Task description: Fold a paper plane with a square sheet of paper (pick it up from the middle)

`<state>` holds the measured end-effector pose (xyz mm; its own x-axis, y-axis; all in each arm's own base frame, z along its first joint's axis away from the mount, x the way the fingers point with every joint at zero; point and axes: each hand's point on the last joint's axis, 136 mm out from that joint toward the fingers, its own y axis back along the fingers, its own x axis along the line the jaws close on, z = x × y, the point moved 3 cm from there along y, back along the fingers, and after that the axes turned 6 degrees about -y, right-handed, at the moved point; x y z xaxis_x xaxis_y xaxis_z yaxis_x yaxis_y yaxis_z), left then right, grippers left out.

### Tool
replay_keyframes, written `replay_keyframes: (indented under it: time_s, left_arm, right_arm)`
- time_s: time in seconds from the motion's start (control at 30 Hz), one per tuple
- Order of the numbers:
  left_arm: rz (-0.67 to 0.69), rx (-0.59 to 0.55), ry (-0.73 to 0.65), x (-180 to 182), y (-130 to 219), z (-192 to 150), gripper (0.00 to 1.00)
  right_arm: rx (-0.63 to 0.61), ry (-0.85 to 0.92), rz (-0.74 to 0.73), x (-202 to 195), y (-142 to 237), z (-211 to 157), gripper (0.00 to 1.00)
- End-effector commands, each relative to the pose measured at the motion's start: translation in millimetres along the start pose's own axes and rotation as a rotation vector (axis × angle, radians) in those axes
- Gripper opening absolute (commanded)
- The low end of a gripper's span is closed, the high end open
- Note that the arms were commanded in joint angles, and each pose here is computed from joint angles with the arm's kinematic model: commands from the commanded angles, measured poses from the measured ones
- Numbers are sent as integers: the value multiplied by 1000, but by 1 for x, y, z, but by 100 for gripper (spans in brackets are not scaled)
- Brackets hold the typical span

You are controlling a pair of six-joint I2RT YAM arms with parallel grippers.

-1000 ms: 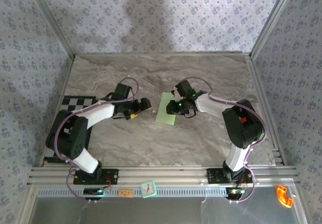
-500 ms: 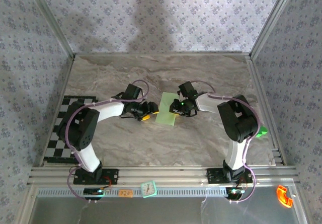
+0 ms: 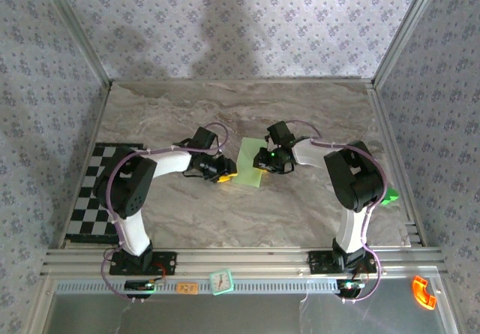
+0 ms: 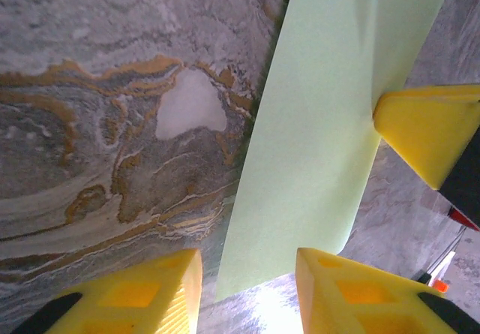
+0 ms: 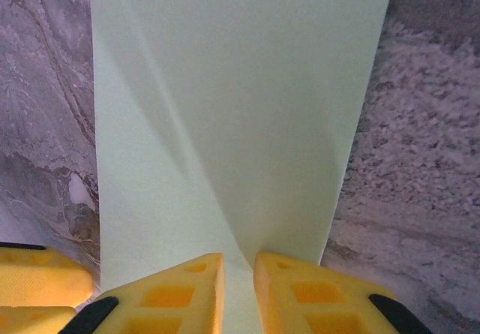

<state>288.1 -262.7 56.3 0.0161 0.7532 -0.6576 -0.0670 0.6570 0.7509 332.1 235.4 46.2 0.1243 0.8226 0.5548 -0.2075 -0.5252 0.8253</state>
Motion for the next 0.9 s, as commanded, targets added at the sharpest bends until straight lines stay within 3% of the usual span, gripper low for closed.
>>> replay_keyframes:
  time_s: [0.0, 0.5, 0.87]
  left_arm:
    - [-11, 21, -14, -7, -4, 1, 37]
    - [-138, 9, -15, -32, -10, 22, 35]
    - [-219, 4, 53, -21, -17, 49, 28]
  right_arm:
    - [73, -35, -116, -34, -16, -17, 22]
    - [78, -58, -107, -38, -17, -15, 22]
    - [69, -54, -92, -36, -15, -14, 21]
